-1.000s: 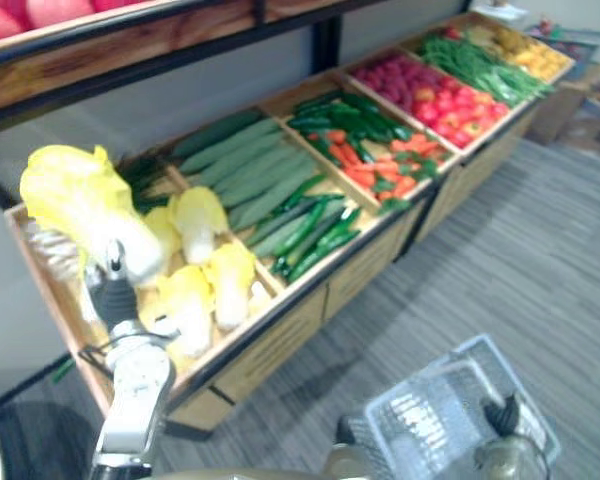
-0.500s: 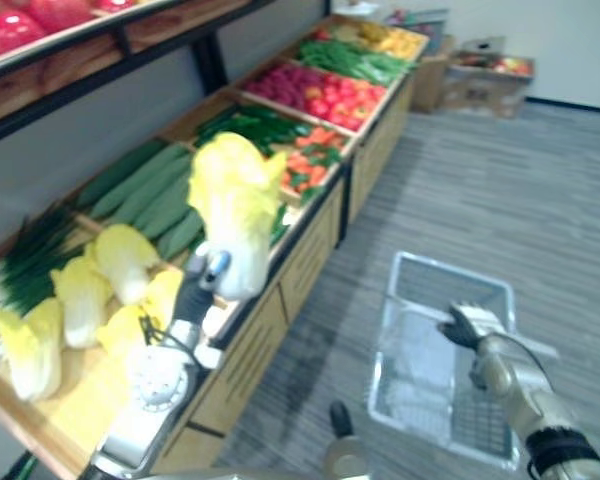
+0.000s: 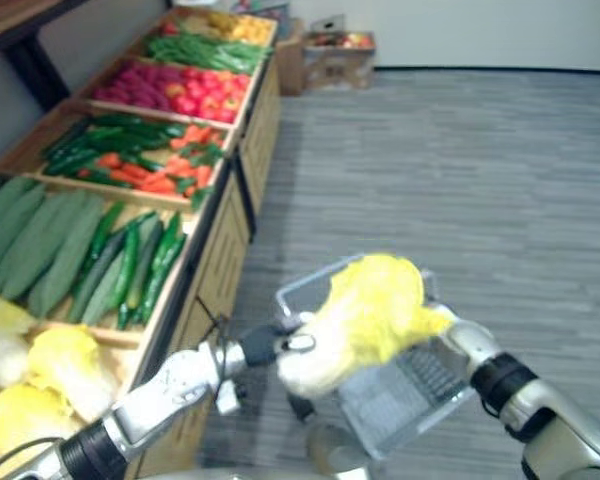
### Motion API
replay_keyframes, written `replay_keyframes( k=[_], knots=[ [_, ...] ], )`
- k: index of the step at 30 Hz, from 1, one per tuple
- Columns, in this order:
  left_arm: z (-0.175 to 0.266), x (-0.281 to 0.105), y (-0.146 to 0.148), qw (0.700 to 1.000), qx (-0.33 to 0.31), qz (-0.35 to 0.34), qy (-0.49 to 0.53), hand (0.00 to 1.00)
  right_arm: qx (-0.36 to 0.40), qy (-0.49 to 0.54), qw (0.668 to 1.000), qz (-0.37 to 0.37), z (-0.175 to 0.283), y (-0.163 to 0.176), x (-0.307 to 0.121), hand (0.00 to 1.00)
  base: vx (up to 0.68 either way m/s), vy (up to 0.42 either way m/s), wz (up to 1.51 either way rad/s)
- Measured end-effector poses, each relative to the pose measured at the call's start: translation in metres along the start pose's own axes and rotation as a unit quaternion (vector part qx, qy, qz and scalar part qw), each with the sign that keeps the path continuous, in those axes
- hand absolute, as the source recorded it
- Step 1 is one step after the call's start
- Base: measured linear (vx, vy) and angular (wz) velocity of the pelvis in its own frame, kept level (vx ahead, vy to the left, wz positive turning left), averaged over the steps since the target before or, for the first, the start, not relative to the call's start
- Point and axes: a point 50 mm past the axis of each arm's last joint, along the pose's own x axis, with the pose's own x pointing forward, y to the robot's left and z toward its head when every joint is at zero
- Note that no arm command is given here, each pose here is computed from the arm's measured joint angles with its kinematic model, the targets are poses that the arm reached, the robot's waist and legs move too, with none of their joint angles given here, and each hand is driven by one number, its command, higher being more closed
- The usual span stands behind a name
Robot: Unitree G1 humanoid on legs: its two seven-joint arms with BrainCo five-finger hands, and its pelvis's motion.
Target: Pick vegetable in the basket
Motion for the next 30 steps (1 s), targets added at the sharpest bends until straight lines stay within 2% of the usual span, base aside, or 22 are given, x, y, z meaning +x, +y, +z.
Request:
replay_keyframes(
  k=[5, 13, 20, 24, 30],
  knots=[
    [-0.004, 0.001, -0.010, 0.999, -0.003, -0.043, 0.011, 1.00, -0.024, -0.005, 1.000, -0.011, 0.000, -0.019, 0.006, 1.00, 0.01, 0.012, 0.00],
    [-0.034, 0.002, -0.044, 0.988, 0.004, -0.137, 0.077, 1.00, -0.039, -0.007, 0.999, -0.027, 0.001, -0.038, 0.010, 1.00, -0.02, 0.029, 0.06],
    [-0.030, 0.009, -0.048, 0.987, 0.012, -0.147, 0.066, 1.00, -0.032, 0.008, 0.999, -0.034, -0.004, -0.042, 0.009, 1.00, -0.02, 0.067, 0.08],
    [-0.028, 0.013, -0.053, 0.986, 0.010, -0.153, 0.059, 1.00, -0.006, 0.036, 0.997, -0.070, -0.013, -0.053, 0.005, 1.00, -0.02, 0.077, 0.05],
    [-0.026, 0.036, -0.062, 0.985, 0.046, -0.157, 0.047, 1.00, 0.017, 0.054, 0.996, -0.065, -0.020, -0.048, -0.003, 1.00, -0.03, 0.076, 0.12]
  ],
)
